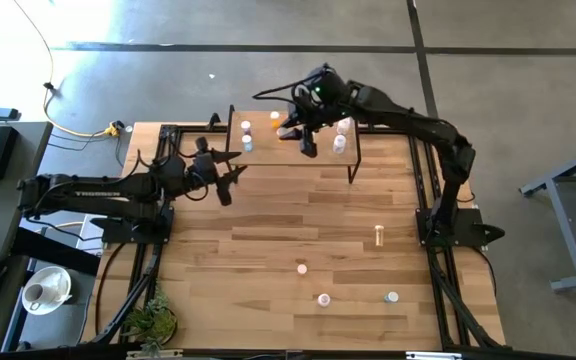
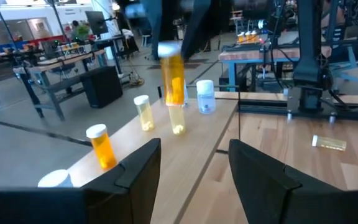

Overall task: Pick and place medicine bottles onto shelf by color
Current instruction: Adjust the orange pill bottle on the shelf

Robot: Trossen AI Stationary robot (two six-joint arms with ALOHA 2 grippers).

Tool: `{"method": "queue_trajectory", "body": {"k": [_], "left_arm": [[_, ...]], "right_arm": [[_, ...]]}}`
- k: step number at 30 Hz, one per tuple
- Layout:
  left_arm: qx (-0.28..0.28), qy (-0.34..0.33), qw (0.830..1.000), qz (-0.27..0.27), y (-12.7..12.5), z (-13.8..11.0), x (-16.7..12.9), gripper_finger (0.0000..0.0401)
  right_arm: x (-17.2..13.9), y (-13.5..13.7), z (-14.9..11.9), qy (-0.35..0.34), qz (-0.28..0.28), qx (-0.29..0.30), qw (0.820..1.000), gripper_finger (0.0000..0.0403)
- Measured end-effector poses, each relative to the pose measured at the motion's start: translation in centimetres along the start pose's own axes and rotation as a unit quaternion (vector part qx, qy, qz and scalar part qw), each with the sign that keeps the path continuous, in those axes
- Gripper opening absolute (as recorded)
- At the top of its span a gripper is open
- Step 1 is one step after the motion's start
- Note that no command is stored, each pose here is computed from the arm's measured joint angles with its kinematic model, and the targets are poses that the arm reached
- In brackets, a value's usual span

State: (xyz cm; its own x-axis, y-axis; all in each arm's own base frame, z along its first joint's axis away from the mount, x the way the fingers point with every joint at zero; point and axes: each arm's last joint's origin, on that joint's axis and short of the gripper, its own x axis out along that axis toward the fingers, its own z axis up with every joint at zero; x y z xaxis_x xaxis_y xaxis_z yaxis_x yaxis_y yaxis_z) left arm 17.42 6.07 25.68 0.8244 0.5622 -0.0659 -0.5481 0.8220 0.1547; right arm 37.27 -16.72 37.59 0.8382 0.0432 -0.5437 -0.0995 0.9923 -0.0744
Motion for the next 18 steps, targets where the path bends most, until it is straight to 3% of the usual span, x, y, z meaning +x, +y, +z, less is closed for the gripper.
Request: {"method": "queue_trajectory", "body": {"k": [7,12,18], "left_arm": [[0.000,0.001,1.000,0.000,0.2,0.2,-0.6,0.0175],[0.000,0.001,1.000,0.000,0.2,0.2,-0.6,0.0175],[-0.008,0.001,1.000,0.000,0.2,0.2,-0.6,0.0175]], "right_arm": [[2.9,-0.6,-2.6,-0.029,-0.019,-0.006,0.999,0.0114],[4.4,-1.0,-3.9,-0.044,-0.085,-0.003,0.995,0.0114],[4.9,-1.3,-4.1,-0.049,-0.115,0.017,0.992,0.0114]]}}
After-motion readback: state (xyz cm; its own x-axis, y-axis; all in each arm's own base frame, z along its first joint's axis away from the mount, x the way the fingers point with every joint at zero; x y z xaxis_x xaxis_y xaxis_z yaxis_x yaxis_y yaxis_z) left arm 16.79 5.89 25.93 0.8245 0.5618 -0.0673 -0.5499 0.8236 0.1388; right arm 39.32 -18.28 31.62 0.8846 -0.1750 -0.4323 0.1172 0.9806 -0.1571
